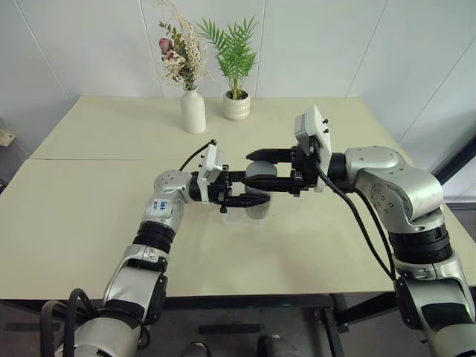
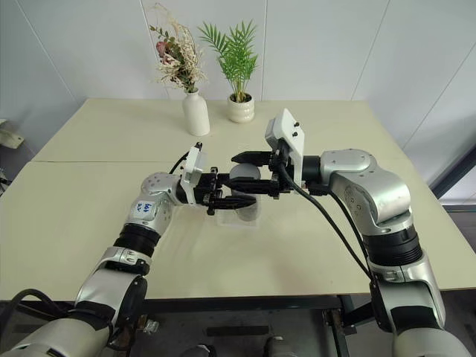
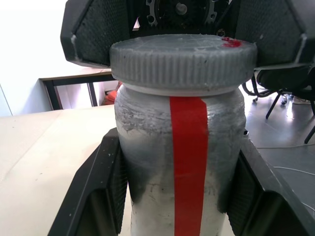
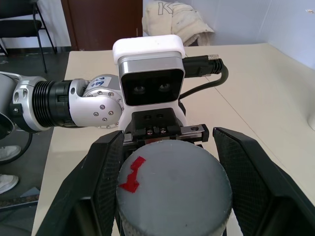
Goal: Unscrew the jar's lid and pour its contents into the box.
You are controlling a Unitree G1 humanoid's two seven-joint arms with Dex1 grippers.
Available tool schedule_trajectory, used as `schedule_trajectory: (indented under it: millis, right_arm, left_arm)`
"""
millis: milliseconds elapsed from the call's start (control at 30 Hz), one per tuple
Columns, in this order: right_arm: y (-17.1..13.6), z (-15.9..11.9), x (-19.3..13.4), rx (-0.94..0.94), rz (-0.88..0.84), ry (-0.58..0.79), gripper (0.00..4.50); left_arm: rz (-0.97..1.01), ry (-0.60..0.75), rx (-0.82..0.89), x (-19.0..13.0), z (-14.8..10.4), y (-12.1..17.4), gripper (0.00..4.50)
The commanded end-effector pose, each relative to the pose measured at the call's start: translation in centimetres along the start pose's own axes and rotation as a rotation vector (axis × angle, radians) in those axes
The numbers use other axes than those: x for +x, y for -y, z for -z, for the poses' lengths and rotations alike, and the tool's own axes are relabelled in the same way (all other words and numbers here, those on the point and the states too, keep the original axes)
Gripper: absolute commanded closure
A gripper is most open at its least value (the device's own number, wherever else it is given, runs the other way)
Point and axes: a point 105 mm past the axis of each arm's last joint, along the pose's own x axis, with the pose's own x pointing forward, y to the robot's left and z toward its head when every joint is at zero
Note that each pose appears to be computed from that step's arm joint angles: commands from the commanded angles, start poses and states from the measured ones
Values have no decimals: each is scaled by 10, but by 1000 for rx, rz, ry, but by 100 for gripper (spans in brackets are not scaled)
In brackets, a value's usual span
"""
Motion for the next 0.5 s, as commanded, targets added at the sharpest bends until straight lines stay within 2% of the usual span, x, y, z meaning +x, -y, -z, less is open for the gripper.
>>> schedule_trajectory:
  millis: [33, 500]
  right_arm:
    - [9, -47, -18, -161, 60, 107, 194]
    - [17, -59, -20, -188, 66, 136, 194]
  left_arm:
    - [25, -52, -34, -11, 13, 7, 235]
    - [20, -40, -46, -9, 17, 8, 235]
